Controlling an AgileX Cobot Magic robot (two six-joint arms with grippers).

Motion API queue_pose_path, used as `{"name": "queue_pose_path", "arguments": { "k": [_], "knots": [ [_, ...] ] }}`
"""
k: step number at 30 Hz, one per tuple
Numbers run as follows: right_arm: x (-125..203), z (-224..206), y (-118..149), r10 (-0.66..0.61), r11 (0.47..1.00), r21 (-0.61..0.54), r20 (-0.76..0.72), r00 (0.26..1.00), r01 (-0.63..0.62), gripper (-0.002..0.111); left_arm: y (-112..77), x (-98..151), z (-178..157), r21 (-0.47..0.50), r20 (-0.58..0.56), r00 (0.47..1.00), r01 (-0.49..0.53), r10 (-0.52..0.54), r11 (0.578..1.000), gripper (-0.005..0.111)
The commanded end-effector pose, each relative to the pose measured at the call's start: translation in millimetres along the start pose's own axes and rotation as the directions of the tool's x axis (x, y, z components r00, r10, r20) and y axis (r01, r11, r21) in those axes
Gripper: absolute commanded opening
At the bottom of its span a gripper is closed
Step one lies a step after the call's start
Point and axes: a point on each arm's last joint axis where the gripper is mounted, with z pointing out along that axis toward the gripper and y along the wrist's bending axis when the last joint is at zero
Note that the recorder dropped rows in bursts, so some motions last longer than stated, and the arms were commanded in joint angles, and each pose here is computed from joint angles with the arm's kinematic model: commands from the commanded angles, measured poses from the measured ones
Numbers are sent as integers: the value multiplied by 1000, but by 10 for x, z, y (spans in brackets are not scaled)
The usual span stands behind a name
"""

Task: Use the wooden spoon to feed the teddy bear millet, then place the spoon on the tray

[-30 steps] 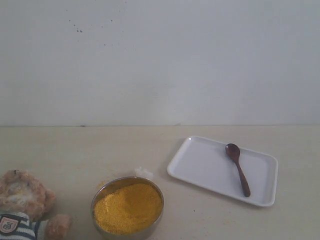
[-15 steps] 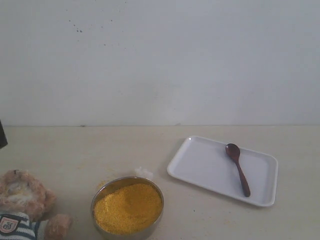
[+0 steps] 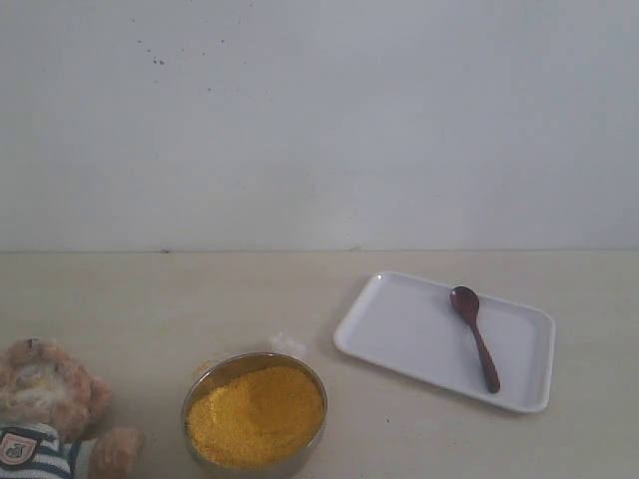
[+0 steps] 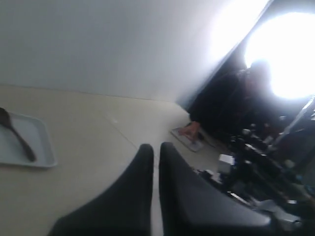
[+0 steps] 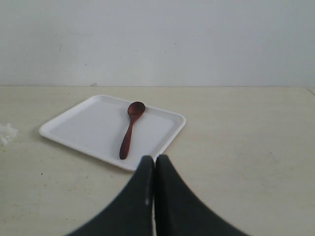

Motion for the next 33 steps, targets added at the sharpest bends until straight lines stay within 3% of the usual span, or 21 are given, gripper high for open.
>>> {"name": "queue_pose_path", "arguments": {
  "k": [1, 5, 8, 19, 28, 33],
  "knots": [
    [-7, -4, -1, -4, 1000, 2, 10, 1000, 4, 0, -90, 69, -143, -136, 55, 978, -192, 201, 972, 4],
    [-7, -4, -1, -4, 1000, 2, 10, 1000, 4, 0, -208, 89, -331, -247, 148, 917, -327, 369, 912, 4],
    [-7, -4, -1, -4, 1000, 2, 10, 1000, 4, 0, -241, 133, -418, -293, 174, 881, -380, 439, 877, 4],
    [-7, -4, -1, -4, 1000, 2, 10, 1000, 4, 0, 318, 583, -507, -449, 226, 896, -252, 382, 857, 4],
    [-10, -4, 0, -4, 1000, 1, 13, 1000, 4, 0, 416, 642, -507, -482, 206, 902, -243, 379, 842, 4],
    [-10, -4, 0, -4, 1000, 1, 13, 1000, 4, 0, 557, 666, -556, -604, 104, 863, -339, 494, 721, 4]
  ]
}}
